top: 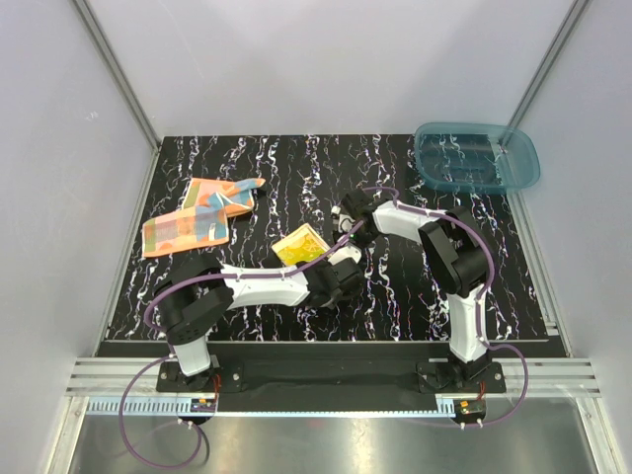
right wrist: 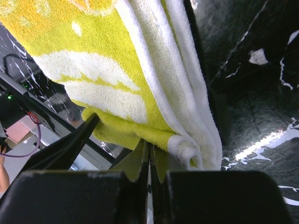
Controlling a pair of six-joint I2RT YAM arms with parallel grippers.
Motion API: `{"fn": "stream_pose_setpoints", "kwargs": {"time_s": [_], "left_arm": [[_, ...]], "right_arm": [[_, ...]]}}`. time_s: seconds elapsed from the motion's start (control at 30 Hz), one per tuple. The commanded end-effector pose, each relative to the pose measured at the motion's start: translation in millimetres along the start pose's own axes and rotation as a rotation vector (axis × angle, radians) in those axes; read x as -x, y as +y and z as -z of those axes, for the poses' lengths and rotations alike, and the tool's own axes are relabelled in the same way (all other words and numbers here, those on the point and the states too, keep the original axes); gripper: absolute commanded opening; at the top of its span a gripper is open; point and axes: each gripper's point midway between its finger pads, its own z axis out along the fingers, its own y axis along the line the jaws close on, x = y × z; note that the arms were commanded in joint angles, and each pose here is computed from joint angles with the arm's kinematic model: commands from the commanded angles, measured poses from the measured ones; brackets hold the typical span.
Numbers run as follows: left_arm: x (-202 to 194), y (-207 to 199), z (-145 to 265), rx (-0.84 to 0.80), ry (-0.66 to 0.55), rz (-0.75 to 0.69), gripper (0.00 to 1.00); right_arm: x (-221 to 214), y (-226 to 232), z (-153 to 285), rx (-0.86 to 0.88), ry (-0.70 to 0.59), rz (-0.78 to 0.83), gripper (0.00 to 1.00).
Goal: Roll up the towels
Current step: Roll the towel
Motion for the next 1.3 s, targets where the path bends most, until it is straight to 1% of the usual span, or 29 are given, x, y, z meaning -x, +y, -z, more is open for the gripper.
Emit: {"fn": "stream_pose_setpoints", "kwargs": {"time_s": [0.0, 0.13, 0.37, 0.5, 0.53, 0.6, 0.63, 0.7, 0.77, 0.93, 1.1, 1.27], "left_arm": [[-15, 23, 4, 0.064, 0.055, -0.090, 0.52], [-23, 21, -2, 0.063, 0.100, -0.137, 0.52], [-45, 8, -11, -0.012, 0.150, -0.144, 0.52], [-64, 12, -18, 0.005, 0.188, -0.151, 0.50], [-66, 11, -19, 0.014, 0.199, -0.156, 0.47], [-67, 13, -20, 0.048, 0.201, -0.173, 0.46], [-70, 13, -24, 0.062, 0.214, -0.180, 0.40], [-75, 14, -28, 0.088, 0.238, -0.199, 0.33], [-73, 13, -30, 0.098, 0.237, -0.210, 0.26], [-74, 10, -31, 0.096, 0.243, -0.226, 0.15], [-74, 6, -27, 0.049, 0.244, -0.204, 0.12], [-64, -3, -13, -0.068, 0.208, -0.118, 0.11]], "right_arm": [[6, -21, -4, -0.086, 0.004, 0.022, 0.03], [10, -22, -6, -0.087, 0.007, 0.026, 0.03], [15, -24, -4, -0.072, 0.010, 0.022, 0.04], [18, -27, 0, -0.065, 0.009, 0.016, 0.03], [19, -28, 0, -0.065, 0.008, 0.017, 0.04], [21, -32, 3, -0.060, 0.007, 0.005, 0.03], [22, -33, 4, -0.058, 0.006, -0.001, 0.03], [26, -34, 7, -0.048, -0.001, -0.008, 0.04], [26, -33, 7, -0.045, -0.002, -0.008, 0.04], [26, -36, 5, -0.042, 0.005, -0.011, 0.04], [31, -39, 12, -0.026, -0.016, -0.023, 0.06], [35, -50, 19, -0.026, -0.030, -0.049, 0.06]]}}
